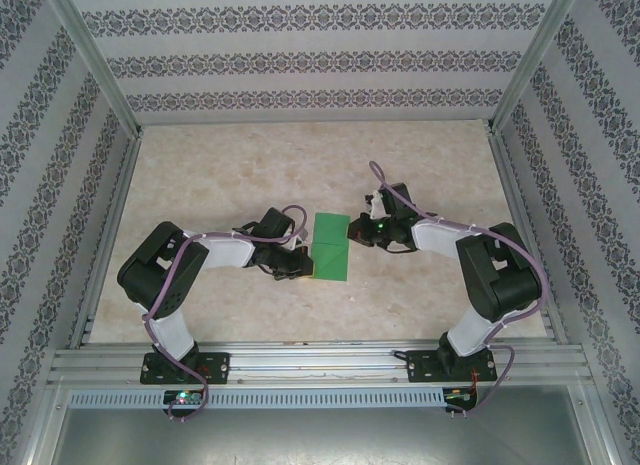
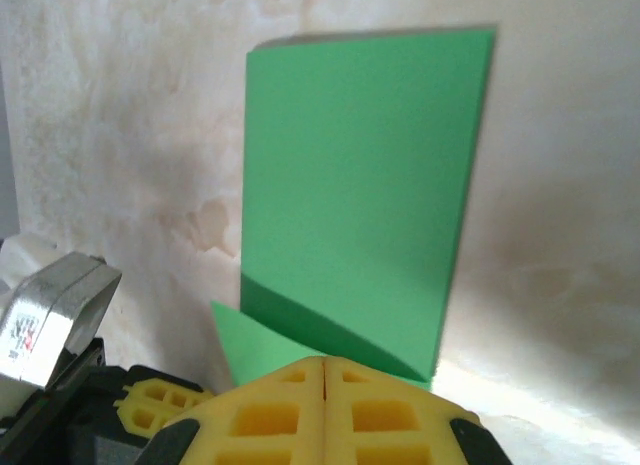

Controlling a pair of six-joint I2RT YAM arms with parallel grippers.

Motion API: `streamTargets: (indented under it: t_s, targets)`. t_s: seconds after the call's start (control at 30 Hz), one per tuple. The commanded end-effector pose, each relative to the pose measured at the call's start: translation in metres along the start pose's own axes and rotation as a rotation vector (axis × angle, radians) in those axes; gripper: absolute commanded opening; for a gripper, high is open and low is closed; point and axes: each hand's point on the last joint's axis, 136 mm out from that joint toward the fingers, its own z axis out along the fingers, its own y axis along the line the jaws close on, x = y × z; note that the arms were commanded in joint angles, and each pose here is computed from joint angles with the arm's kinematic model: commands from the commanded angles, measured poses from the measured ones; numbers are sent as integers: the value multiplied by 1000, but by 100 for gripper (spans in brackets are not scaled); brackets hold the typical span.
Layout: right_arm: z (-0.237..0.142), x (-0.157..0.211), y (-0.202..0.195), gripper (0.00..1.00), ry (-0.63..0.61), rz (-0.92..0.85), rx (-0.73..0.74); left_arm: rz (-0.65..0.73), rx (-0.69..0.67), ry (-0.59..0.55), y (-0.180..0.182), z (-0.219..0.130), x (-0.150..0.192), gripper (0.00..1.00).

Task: Fold a paper plane with a square sheet of paper (fold left side to right side)
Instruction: Fold the triangle a second time at the center of the table.

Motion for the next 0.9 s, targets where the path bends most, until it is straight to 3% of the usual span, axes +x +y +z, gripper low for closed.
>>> streamTargets:
  t_s: [0.0, 0.3, 0.6, 0.87]
  targets:
    - [13, 20, 12, 0, 57, -3, -44, -104, -182, 79, 51, 11, 31, 0]
    - [38, 29, -6, 0, 92, 22, 24, -91, -146, 63, 37, 9, 22, 0]
    - [39, 47, -41, 0, 146, 80, 162, -36, -91, 30, 0, -10, 3, 0]
    - [40, 52, -45, 0, 162, 90, 172, 15, -25, 42, -31, -10, -7, 0]
